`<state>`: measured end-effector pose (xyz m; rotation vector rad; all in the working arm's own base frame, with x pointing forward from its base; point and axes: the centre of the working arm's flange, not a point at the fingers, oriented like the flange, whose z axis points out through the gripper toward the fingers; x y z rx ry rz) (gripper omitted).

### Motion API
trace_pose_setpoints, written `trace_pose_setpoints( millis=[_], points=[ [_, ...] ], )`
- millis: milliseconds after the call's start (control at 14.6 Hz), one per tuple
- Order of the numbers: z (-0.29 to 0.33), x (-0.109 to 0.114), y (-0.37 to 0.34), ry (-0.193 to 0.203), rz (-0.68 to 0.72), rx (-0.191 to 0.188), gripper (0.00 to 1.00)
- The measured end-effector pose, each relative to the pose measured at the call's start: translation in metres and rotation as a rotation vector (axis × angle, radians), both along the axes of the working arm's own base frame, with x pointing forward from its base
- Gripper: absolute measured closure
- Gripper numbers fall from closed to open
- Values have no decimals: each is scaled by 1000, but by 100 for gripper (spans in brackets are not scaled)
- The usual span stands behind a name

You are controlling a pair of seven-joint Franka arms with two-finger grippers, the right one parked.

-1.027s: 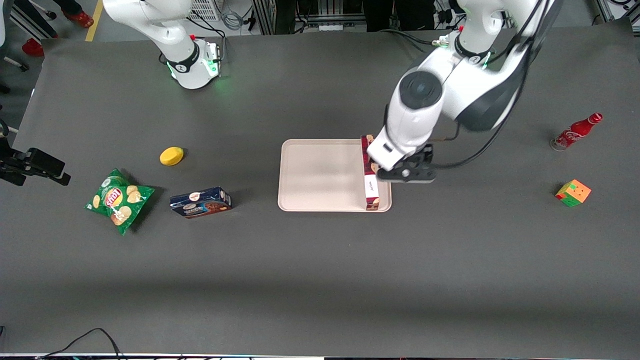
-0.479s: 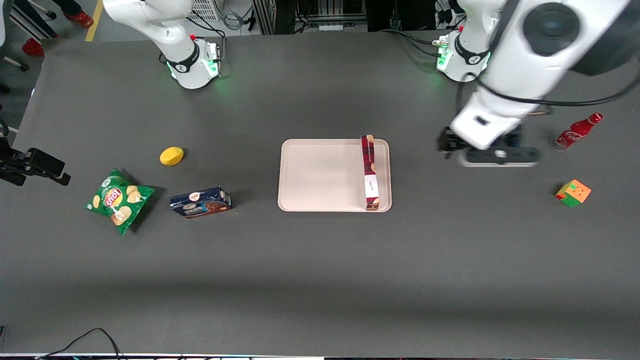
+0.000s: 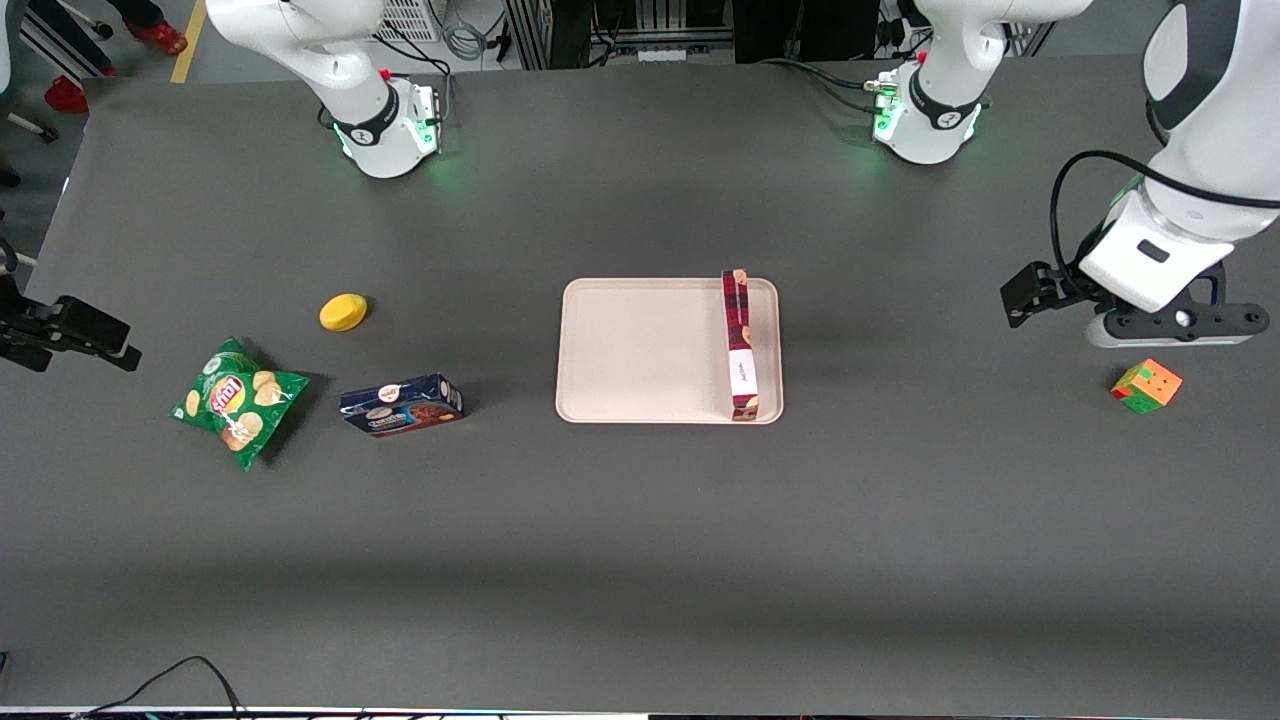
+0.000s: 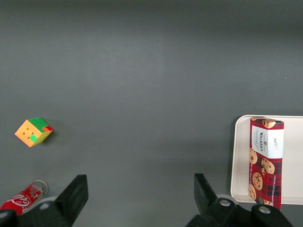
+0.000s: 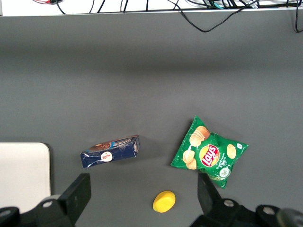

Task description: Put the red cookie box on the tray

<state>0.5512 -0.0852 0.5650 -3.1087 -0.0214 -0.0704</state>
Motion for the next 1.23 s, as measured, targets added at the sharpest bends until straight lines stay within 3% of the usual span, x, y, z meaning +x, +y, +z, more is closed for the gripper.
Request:
trace_pose_setpoints(
  millis=[1233],
  points=[
    [8,7,85,-16,-53,6,0]
  ],
)
